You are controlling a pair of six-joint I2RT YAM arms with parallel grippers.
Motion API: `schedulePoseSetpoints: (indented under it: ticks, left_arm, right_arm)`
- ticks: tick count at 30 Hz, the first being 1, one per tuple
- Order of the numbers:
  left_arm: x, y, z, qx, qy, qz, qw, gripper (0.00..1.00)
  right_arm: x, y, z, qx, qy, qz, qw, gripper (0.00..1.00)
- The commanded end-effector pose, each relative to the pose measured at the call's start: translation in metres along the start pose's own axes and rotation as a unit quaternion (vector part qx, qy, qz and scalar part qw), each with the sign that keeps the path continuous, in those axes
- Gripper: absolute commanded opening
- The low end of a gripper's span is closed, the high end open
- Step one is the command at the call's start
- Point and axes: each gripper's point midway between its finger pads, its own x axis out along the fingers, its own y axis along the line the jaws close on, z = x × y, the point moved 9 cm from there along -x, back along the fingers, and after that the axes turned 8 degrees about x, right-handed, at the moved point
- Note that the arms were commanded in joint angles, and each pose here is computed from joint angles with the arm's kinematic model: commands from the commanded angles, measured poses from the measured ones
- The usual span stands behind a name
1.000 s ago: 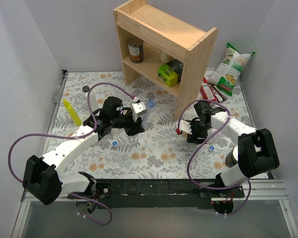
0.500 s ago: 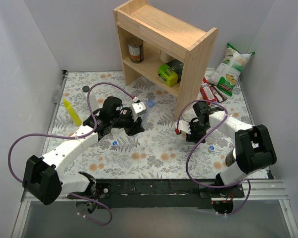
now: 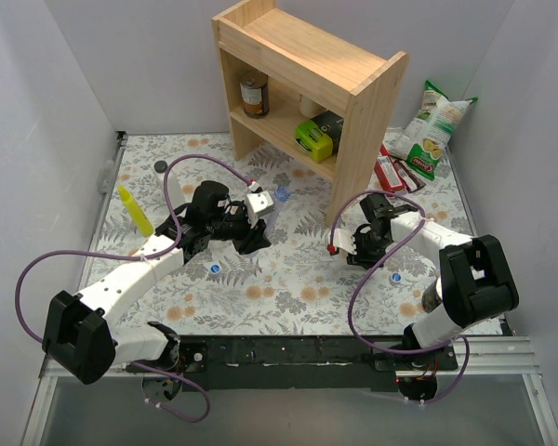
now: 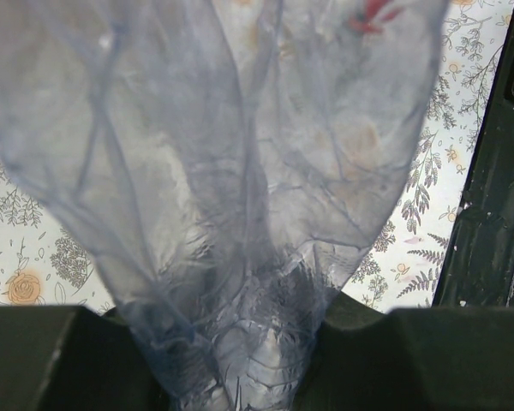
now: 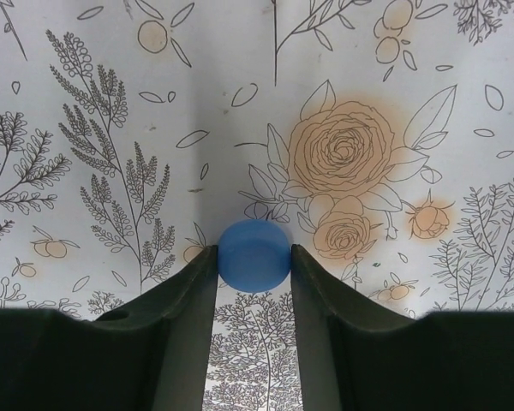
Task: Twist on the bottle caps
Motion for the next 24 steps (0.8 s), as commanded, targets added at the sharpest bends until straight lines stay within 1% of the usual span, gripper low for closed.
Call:
schedulePoseSetpoints:
  ticks: [1, 2, 3, 4, 5, 6, 7, 8, 9, 10, 11, 12, 13, 14, 15, 16, 18, 21, 22, 23, 24]
  left_arm:
    - [0.003, 0.004, -0.004, 0.010, 0.003, 0.004, 1.000, 0.02]
    - [0.004, 0.004, -0.005, 0.011, 0.005, 0.001, 1.000, 0.01]
    - [0.005, 0.004, -0.005, 0.021, 0.005, -0.005, 1.000, 0.00]
    - [0.006, 0.004, -0.005, 0.025, 0.004, -0.013, 1.000, 0.00]
    - [0.007, 0.001, -0.005, 0.030, -0.002, -0.028, 0.999, 0.00]
    - [0.009, -0.001, -0.008, 0.038, -0.003, -0.040, 0.998, 0.00]
    - [0.009, -0.002, -0.010, 0.058, -0.008, -0.050, 0.997, 0.00]
    - [0.011, -0.007, -0.017, 0.065, -0.010, -0.063, 0.996, 0.00]
    - [0.012, -0.010, -0.018, 0.069, -0.022, -0.077, 0.994, 0.00]
    - [0.010, -0.014, -0.018, 0.076, -0.032, -0.081, 0.993, 0.00]
    - [0.010, -0.016, -0.018, 0.080, -0.046, -0.084, 0.992, 0.00]
    - [0.011, -0.023, -0.025, 0.074, -0.053, -0.099, 0.991, 0.00]
    - [0.008, -0.027, -0.025, 0.076, -0.068, -0.100, 0.990, 0.00]
    - [0.010, -0.028, -0.023, 0.081, -0.088, -0.096, 0.988, 0.00]
    - [0.012, -0.033, -0.032, 0.075, -0.088, -0.102, 0.988, 0.00]
    - [0.012, -0.034, -0.031, 0.080, -0.097, -0.107, 0.986, 0.00]
    - [0.015, -0.035, -0.034, 0.089, -0.099, -0.112, 0.985, 0.00]
    - [0.021, -0.037, -0.050, 0.115, -0.089, -0.125, 0.981, 0.00]
    - [0.024, -0.039, -0.054, 0.129, -0.082, -0.122, 0.981, 0.00]
    - [0.024, -0.039, -0.056, 0.143, -0.080, -0.121, 0.979, 0.00]
    - [0.025, -0.039, -0.057, 0.161, -0.080, -0.121, 0.976, 0.00]
  right_arm:
    - [-0.006, 0.007, 0.006, -0.003, -0.022, -0.008, 1.000, 0.40]
    - [-0.011, 0.009, 0.009, -0.001, -0.031, -0.006, 0.999, 0.39]
    - [-0.022, 0.007, 0.019, -0.001, -0.045, -0.013, 0.999, 0.38]
    - [-0.038, 0.015, 0.026, 0.000, -0.055, -0.005, 0.998, 0.36]
    - [-0.049, 0.019, 0.037, 0.001, -0.087, 0.002, 0.996, 0.36]
    - [-0.070, 0.016, 0.053, -0.005, -0.115, -0.011, 0.993, 0.35]
    - [-0.088, 0.023, 0.062, 0.002, -0.135, -0.013, 0.991, 0.36]
    - [-0.098, 0.038, 0.074, -0.005, -0.147, 0.015, 0.989, 0.36]
    - [-0.111, 0.043, 0.085, -0.011, -0.158, 0.014, 0.987, 0.36]
    - [-0.132, 0.047, 0.099, 0.002, -0.178, -0.003, 0.984, 0.36]
    - [-0.142, 0.055, 0.113, -0.008, -0.186, 0.000, 0.982, 0.36]
    - [-0.152, 0.059, 0.122, -0.007, -0.197, 0.000, 0.980, 0.36]
    - [-0.169, 0.061, 0.138, -0.014, -0.215, -0.006, 0.976, 0.35]
    - [-0.176, 0.065, 0.142, 0.006, -0.212, 0.001, 0.977, 0.35]
    - [-0.182, 0.066, 0.149, 0.010, -0.214, 0.002, 0.977, 0.35]
    - [-0.197, 0.065, 0.165, 0.000, -0.229, -0.004, 0.974, 0.34]
    - [-0.206, 0.067, 0.174, 0.001, -0.233, 0.007, 0.973, 0.34]
    - [-0.209, 0.068, 0.192, -0.038, -0.233, 0.006, 0.972, 0.34]
    - [-0.202, 0.068, 0.200, -0.049, -0.225, 0.017, 0.973, 0.33]
    - [-0.210, 0.068, 0.208, -0.060, -0.232, 0.013, 0.971, 0.34]
    - [-0.209, 0.069, 0.211, -0.068, -0.227, 0.023, 0.971, 0.33]
